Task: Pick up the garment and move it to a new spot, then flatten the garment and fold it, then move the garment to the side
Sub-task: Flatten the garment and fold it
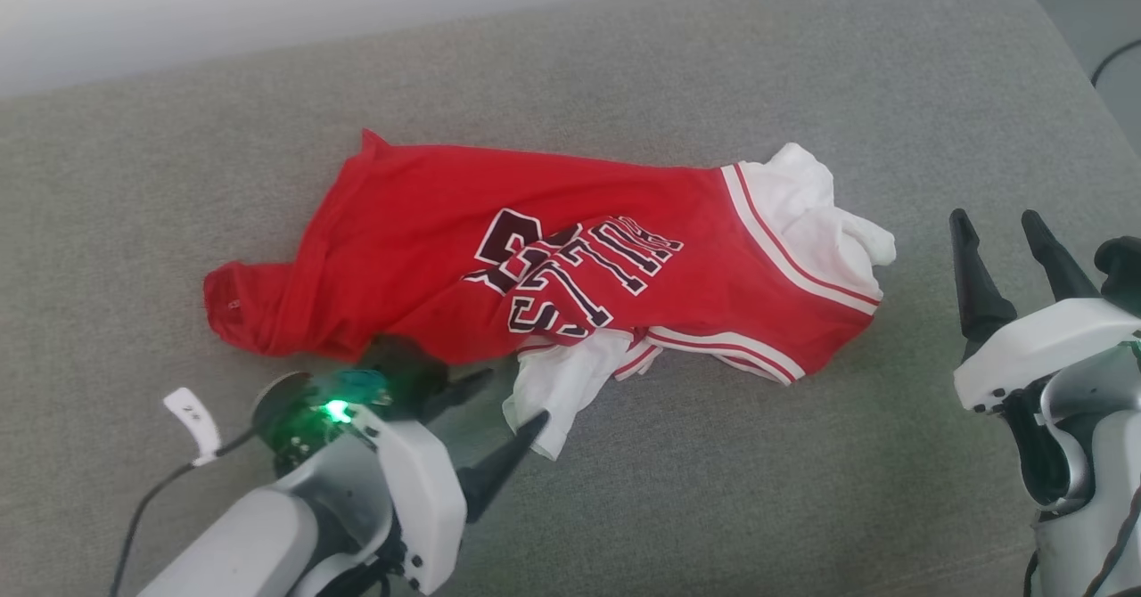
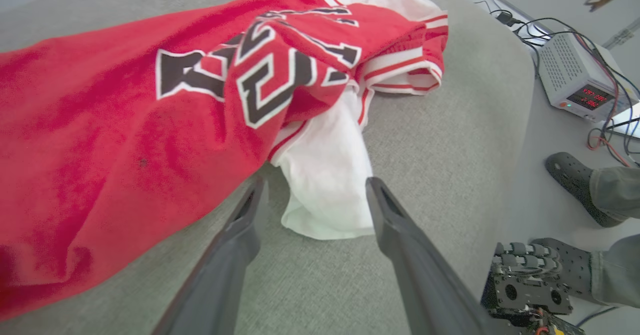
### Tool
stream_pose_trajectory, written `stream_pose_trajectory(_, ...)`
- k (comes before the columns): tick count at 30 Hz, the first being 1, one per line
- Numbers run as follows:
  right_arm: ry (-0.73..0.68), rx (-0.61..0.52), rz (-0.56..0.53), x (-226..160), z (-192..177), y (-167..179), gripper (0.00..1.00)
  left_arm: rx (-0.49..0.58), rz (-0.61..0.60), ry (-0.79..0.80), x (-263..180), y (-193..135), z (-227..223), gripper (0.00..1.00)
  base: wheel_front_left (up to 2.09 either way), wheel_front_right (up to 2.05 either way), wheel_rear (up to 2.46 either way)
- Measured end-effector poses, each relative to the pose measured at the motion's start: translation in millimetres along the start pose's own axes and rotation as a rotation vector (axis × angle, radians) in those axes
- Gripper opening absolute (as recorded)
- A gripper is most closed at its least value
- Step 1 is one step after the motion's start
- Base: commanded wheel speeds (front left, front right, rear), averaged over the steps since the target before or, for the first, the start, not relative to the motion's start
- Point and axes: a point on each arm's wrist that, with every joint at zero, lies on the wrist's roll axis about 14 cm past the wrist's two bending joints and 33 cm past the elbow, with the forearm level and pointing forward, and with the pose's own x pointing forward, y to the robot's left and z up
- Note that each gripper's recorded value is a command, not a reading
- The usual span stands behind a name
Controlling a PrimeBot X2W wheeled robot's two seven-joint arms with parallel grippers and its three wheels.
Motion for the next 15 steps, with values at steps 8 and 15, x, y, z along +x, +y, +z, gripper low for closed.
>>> stream_pose_trajectory(8,0.019,0.0,-0.009,1.7,-8.0,-1.0,1.0,0.02,-0.046,0.069,14.1,-9.4,-17.2,1.0,0.0,0.0,0.0)
stream_pose_trajectory(15,0.03,-0.003,-0.002,5.9,-12.1,1.9,1.0,0.055,-0.032,0.105,20.4,-4.3,-29.0,0.0,0.0,0.0,0.0)
